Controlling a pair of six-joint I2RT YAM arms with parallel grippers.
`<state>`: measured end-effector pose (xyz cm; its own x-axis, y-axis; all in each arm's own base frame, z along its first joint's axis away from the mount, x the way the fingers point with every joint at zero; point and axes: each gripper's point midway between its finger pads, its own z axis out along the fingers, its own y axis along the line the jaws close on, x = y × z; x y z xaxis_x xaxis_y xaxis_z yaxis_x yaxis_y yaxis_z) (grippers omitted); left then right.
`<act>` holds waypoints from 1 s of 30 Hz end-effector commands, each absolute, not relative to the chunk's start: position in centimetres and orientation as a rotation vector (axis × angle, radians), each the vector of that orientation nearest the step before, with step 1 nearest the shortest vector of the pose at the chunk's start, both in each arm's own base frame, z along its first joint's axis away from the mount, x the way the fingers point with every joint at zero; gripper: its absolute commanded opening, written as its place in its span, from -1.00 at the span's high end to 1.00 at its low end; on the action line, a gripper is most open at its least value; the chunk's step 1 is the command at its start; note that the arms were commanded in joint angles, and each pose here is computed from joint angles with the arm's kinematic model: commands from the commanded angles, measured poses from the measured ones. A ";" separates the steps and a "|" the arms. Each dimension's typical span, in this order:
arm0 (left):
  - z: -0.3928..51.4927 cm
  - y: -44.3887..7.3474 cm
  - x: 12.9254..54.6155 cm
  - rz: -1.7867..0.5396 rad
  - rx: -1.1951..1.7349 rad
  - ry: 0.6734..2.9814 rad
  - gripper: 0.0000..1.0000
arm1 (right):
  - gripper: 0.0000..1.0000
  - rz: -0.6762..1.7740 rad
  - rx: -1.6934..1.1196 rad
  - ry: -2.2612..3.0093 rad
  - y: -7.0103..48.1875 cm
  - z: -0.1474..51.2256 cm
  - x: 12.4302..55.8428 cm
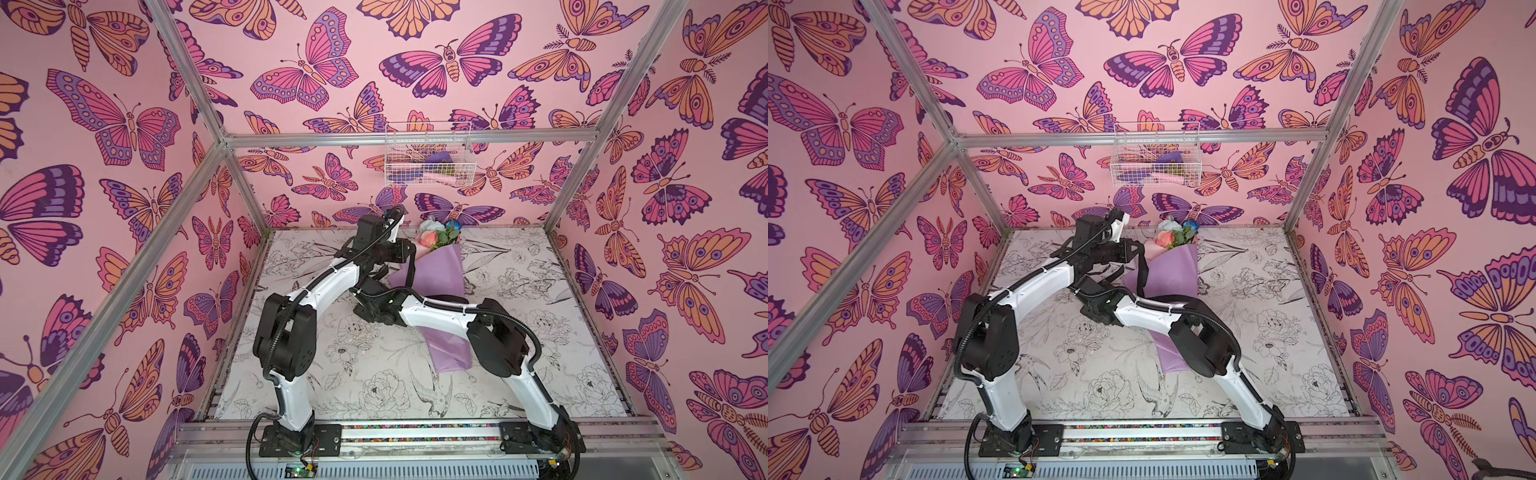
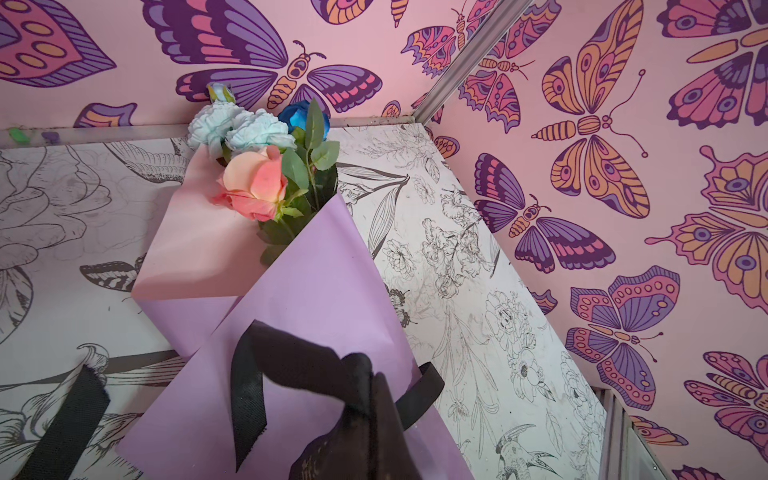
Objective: Tie the bouquet of fake flowers
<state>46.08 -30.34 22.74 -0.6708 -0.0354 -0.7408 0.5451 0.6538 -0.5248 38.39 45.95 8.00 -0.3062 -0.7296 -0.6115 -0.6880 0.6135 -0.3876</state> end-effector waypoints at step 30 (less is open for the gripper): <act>22.7 -28.6 46.7 -1.053 0.324 2.112 1.00 | 1.00 -0.010 -1.387 1.802 49.1 14.3 29.4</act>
